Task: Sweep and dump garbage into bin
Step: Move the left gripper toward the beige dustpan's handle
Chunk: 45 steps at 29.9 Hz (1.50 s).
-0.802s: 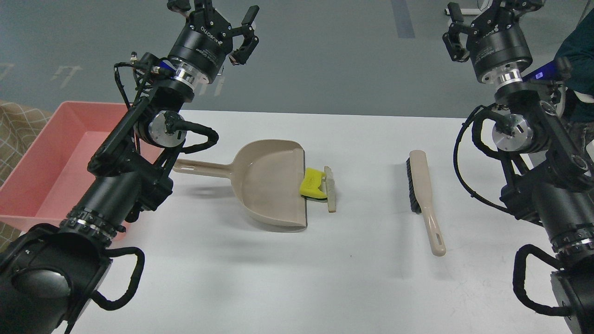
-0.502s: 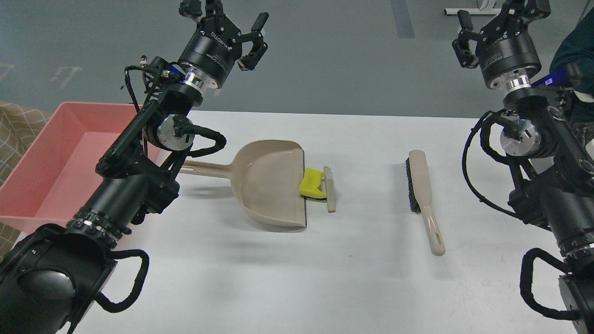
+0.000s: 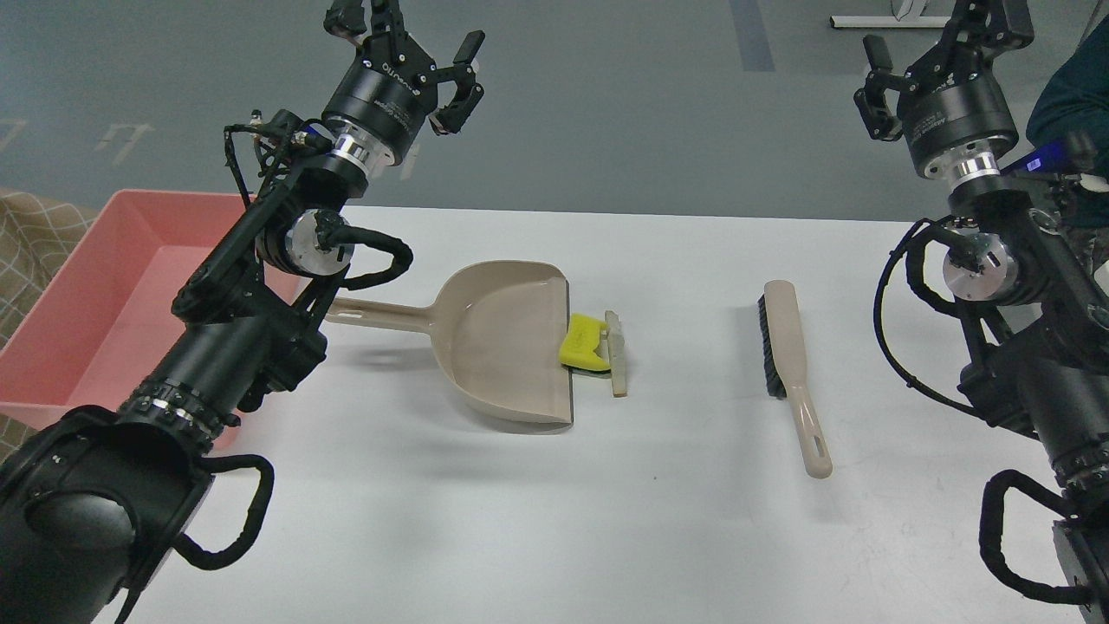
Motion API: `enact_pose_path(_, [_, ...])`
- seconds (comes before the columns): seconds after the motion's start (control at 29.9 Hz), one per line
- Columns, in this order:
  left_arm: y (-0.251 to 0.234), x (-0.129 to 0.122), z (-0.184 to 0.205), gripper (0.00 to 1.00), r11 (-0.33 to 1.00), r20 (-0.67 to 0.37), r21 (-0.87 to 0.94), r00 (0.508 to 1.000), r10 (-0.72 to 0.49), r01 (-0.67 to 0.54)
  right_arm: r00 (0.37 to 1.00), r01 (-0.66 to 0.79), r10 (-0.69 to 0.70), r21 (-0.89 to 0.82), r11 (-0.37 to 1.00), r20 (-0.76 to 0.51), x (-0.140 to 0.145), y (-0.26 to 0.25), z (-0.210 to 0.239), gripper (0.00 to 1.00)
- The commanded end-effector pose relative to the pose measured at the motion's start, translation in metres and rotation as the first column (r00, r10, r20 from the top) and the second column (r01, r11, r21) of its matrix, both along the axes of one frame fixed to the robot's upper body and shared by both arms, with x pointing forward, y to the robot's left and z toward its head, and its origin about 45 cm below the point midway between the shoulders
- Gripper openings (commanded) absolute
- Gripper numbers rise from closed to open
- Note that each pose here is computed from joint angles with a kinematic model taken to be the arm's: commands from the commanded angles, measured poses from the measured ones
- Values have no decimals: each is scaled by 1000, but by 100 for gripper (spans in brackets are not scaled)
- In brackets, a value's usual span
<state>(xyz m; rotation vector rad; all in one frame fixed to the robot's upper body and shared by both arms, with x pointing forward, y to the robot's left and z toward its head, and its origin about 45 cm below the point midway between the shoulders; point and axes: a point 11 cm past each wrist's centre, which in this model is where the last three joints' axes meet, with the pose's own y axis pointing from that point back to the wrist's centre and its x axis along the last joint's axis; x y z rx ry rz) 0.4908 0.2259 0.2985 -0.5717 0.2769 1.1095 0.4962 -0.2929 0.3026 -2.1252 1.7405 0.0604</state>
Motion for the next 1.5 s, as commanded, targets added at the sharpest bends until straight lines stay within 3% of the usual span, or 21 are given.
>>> enact_pose_path(0.0, [2,0,-4,98,1000,-12,9,1000,0,0,998,29,-29,-8,1000,-54,1,-10,-18,100])
enact_pose_path(0.94, [10,11,-8,98,994,-53,84,996,74,-70,998,25,-26,-16,1000,-57,1,-11,-19,100])
enact_pose_path(1.2, [-15,4,-18,98,991,-67,136,998,10,-1,999,14,-15,-10,1000,-51,1,-7,-17,100])
enact_pose_path(1.47, [-27,2,-3,98,988,-27,151,999,-28,32,999,-11,9,-41,999,-49,3,3,-14,100])
